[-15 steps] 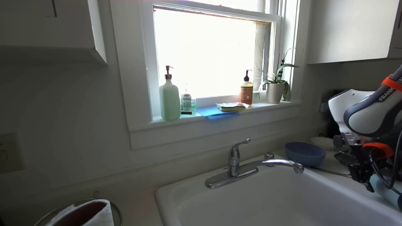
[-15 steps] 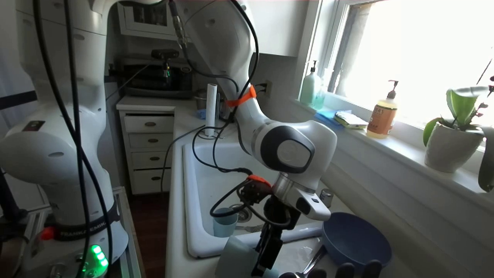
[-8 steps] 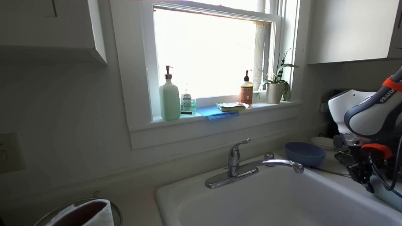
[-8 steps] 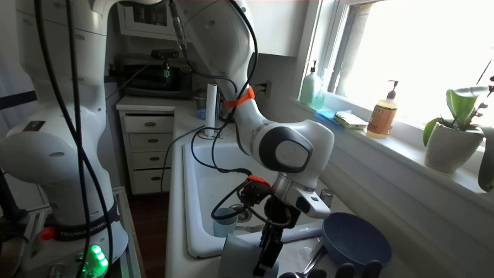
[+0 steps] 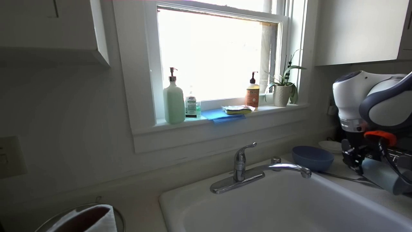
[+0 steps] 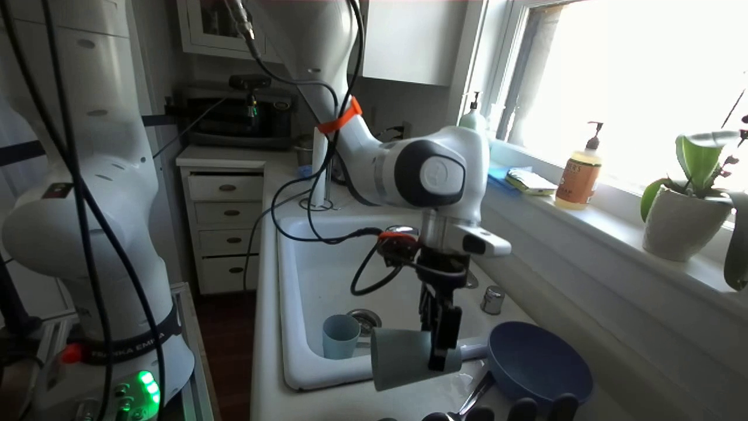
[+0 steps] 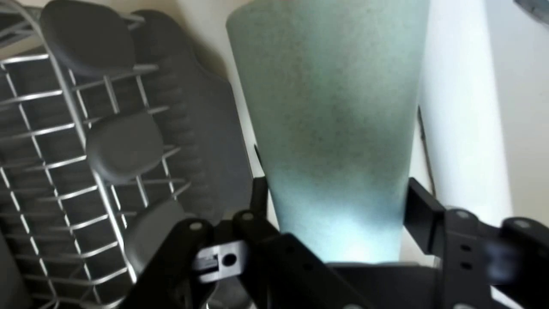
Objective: Remove the grey cup from the blue bowl and put it on the window sill turned over
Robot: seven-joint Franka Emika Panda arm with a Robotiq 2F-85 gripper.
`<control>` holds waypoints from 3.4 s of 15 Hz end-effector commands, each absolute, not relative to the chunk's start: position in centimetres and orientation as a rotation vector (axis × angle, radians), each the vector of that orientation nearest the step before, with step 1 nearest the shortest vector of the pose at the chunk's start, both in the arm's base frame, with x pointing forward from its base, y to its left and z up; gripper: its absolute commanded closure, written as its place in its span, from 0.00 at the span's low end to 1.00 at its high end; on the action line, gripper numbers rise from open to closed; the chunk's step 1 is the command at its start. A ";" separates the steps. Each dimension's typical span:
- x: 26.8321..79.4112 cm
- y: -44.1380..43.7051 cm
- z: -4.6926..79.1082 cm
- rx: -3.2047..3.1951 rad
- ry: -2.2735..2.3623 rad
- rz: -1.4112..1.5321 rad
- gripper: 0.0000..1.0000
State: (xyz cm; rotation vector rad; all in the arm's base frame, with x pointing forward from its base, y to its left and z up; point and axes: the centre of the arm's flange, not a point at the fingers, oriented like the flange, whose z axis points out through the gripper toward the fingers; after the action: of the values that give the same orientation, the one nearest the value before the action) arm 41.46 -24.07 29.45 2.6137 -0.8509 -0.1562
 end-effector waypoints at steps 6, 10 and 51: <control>44.1 -17.1 44.1 2.680 -0.636 0.470 0.50; 45.4 -16.3 45.7 2.666 -0.626 0.537 0.25; 59.9 -25.5 45.6 2.273 -0.693 1.939 0.50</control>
State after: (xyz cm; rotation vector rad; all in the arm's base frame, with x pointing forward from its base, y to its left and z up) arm 58.39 -25.87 46.32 2.3345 -0.7333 1.8652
